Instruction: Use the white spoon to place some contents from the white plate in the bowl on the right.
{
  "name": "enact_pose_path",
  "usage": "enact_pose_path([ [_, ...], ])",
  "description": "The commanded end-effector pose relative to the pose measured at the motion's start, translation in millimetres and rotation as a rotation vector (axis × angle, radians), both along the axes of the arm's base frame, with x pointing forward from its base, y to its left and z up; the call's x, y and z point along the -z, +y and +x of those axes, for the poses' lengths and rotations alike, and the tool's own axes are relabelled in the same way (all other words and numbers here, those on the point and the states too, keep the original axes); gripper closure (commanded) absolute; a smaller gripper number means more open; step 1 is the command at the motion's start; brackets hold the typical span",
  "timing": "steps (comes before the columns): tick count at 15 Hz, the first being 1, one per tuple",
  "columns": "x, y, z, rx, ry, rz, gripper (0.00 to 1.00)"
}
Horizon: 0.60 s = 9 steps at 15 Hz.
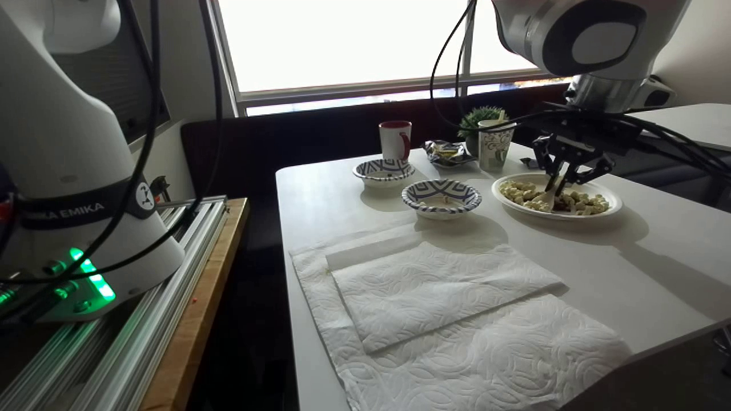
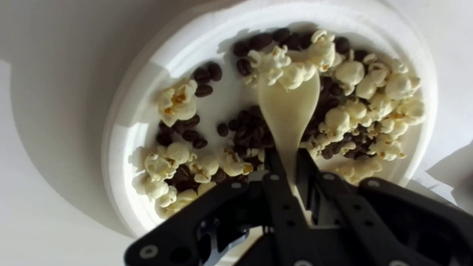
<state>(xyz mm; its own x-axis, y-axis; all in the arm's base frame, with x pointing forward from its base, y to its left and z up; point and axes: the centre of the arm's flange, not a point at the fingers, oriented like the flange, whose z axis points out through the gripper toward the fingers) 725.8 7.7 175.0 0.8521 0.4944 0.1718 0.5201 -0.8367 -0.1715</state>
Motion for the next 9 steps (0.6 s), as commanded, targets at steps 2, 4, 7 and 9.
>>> enact_pose_path([
  [2,-7.9,5.6,-15.2,-0.016,0.035,-0.084,0.96],
  [4,-6.3,7.0,-15.8,-0.035,0.028,-0.096,0.96],
  [7,-5.8,11.0,-13.1,-0.062,0.009,-0.099,0.96],
  [9,-6.7,13.1,-12.5,-0.078,0.000,-0.103,0.96],
])
